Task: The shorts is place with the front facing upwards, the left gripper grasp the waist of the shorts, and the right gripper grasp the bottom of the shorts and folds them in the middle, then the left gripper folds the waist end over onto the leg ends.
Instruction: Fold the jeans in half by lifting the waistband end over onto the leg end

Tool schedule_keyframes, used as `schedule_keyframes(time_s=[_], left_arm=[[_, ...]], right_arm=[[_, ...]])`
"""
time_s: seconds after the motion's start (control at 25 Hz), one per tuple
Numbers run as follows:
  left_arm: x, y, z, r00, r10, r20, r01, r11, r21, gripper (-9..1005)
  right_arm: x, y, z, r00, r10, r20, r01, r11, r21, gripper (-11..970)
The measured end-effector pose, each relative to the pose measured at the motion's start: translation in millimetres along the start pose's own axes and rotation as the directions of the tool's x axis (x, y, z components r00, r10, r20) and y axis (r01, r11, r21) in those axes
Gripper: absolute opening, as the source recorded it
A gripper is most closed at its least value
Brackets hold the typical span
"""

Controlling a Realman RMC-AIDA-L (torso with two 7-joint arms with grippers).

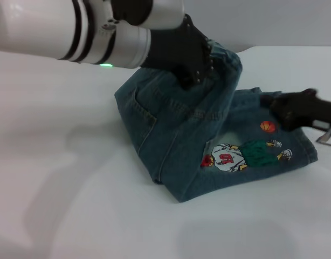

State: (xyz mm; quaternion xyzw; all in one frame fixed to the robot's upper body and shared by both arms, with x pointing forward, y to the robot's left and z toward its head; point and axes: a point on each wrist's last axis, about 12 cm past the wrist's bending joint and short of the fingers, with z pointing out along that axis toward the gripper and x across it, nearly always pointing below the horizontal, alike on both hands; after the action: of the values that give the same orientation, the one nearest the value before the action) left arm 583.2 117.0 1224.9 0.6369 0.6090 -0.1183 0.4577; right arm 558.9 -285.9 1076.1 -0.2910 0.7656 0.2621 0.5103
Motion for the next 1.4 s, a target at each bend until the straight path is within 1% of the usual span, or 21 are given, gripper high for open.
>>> schedule_keyframes(time_s=[0.12, 0.2, 0.4, 0.52, 0.64, 0.68, 0.88, 0.92, 1.0, 1.12, 1.4], left_arm=[[-2, -2.4, 3, 1.0, 0.01, 0.004, -0.01, 1.0, 0.004, 72], [-7, -4.4, 7, 1.0, 0.027, 0.011, -0.027, 1.0, 0.008, 72], [-13, -8.2, 11, 0.999, 0.035, 0.032, -0.035, 0.999, 0.018, 73], [-15, -9.6, 12, 0.998, 0.037, 0.041, -0.038, 0.999, 0.021, 73], [-19, -13.2, 16, 0.997, 0.043, 0.059, -0.044, 0.999, 0.028, 73], [-19, -13.2, 16, 0.997, 0.043, 0.059, -0.044, 0.999, 0.028, 73], [-20, -14.4, 17, 0.997, 0.045, 0.063, -0.047, 0.998, 0.03, 74], [-22, -18.4, 22, 0.996, 0.049, 0.073, -0.052, 0.998, 0.035, 74], [-22, -18.4, 22, 0.996, 0.049, 0.073, -0.052, 0.998, 0.035, 74], [-20, -21.6, 28, 0.996, 0.035, 0.085, -0.039, 0.999, 0.038, 74], [-23, -22.9, 30, 0.993, 0.047, 0.107, -0.049, 0.999, 0.023, 74]], right_arm=[[1, -9.1, -10, 0.999, 0.024, 0.026, -0.025, 0.998, 0.053, -2], [3, -12.6, -14, 0.999, 0.031, 0.033, -0.034, 0.996, 0.077, -2], [7, -19.5, -22, 0.998, 0.047, 0.041, -0.053, 0.989, 0.137, -2], [10, -25.4, -28, 0.995, 0.071, 0.07, -0.083, 0.978, 0.191, -2], [13, -30.6, -36, 0.988, 0.084, 0.126, -0.113, 0.963, 0.243, -2], [14, -33.6, -42, 0.984, 0.086, 0.158, -0.128, 0.953, 0.273, -2], [16, -36.0, -48, 0.98, 0.09, 0.178, -0.141, 0.944, 0.298, -2], [17, -36.1, -49, 0.98, 0.091, 0.178, -0.142, 0.944, 0.299, -2], [18, -35.8, -49, 0.98, 0.093, 0.177, -0.144, 0.943, 0.3, -2], [19, -35.1, -49, 0.979, 0.099, 0.176, -0.149, 0.943, 0.298, -2], [20, -34.7, -49, 0.979, 0.101, 0.176, -0.15, 0.944, 0.295, -2]])
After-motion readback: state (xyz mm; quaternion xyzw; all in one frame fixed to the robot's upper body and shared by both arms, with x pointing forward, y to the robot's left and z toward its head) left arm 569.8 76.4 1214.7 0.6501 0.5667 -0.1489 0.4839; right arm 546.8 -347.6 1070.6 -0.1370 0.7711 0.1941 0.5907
